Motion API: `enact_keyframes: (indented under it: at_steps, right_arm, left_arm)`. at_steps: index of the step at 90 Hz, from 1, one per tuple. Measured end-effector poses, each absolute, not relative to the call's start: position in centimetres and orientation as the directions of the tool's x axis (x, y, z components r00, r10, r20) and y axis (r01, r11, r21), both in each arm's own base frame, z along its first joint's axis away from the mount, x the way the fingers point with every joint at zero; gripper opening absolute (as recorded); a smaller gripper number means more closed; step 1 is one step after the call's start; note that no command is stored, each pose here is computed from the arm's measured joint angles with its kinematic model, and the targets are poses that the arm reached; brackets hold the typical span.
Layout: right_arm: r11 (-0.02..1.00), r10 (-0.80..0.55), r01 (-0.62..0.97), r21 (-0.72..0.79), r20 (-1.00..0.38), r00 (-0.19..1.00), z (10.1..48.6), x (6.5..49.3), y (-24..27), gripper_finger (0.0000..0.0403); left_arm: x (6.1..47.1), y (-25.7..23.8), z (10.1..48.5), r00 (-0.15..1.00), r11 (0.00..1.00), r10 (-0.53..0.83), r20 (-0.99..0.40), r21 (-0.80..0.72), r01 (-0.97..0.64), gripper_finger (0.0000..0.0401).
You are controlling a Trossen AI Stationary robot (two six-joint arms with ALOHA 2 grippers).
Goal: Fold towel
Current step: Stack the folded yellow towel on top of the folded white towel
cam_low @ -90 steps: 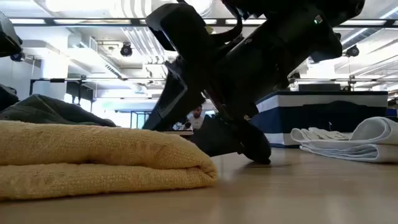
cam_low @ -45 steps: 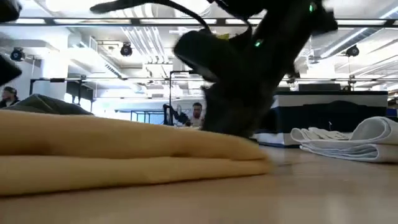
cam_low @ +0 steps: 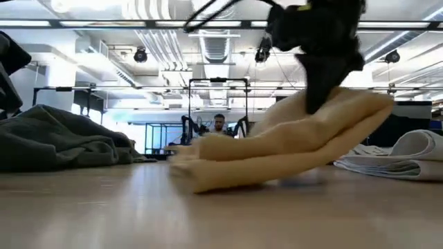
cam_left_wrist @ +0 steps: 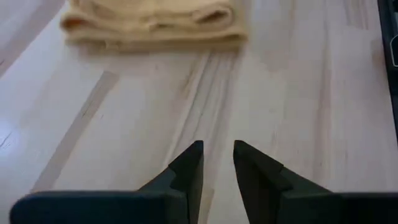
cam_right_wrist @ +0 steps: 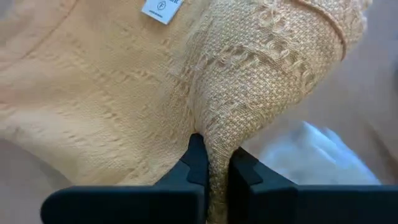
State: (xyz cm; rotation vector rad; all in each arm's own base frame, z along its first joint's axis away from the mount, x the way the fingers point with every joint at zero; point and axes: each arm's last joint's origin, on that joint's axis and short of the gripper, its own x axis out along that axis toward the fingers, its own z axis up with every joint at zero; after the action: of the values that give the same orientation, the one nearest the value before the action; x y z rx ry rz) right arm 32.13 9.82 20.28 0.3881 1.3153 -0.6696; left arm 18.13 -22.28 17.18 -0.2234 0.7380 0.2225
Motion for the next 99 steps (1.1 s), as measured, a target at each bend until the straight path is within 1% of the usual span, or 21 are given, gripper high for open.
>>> enact_keyframes:
  at_steps: [30,48,56,67,77,99]
  right_arm:
    - [0.678,-0.235,0.700,-0.223,-0.969,-0.080,24.4,26.9,10.2,0.0000]
    - [0.626,-0.245,0.724,-0.289,-0.955,-0.170,26.5,23.8,10.6,0.0000]
    - [0.611,-0.240,0.740,-0.279,-0.957,-0.163,27.0,22.6,10.7,0.0000]
    - [0.590,-0.220,0.756,-0.283,-0.958,-0.186,26.6,21.3,11.0,0.0000]
    - [0.560,-0.241,0.764,-0.321,-0.945,-0.221,25.6,20.3,11.2,0.0000]
    - [0.500,-0.238,0.736,-0.456,-0.890,-0.389,22.2,18.1,10.6,0.0000]
  left_arm:
    - [18.1,-22.3,17.2,0.718,0.953,0.122,-0.685,-0.122,-0.278,0.0075]
    - [18.1,-22.3,17.2,0.718,0.953,0.122,-0.685,-0.122,-0.278,0.0075]
    - [18.1,-22.3,17.2,0.718,0.953,0.122,-0.685,-0.122,-0.278,0.0075]
    - [18.1,-22.3,17.2,0.718,0.953,0.122,-0.685,-0.122,-0.278,0.0075]
    - [18.1,-22.2,17.1,0.718,0.953,0.122,-0.686,-0.121,-0.278,0.0075]
    - [18.1,-22.2,17.1,0.717,0.953,0.122,-0.686,-0.121,-0.278,0.0075]
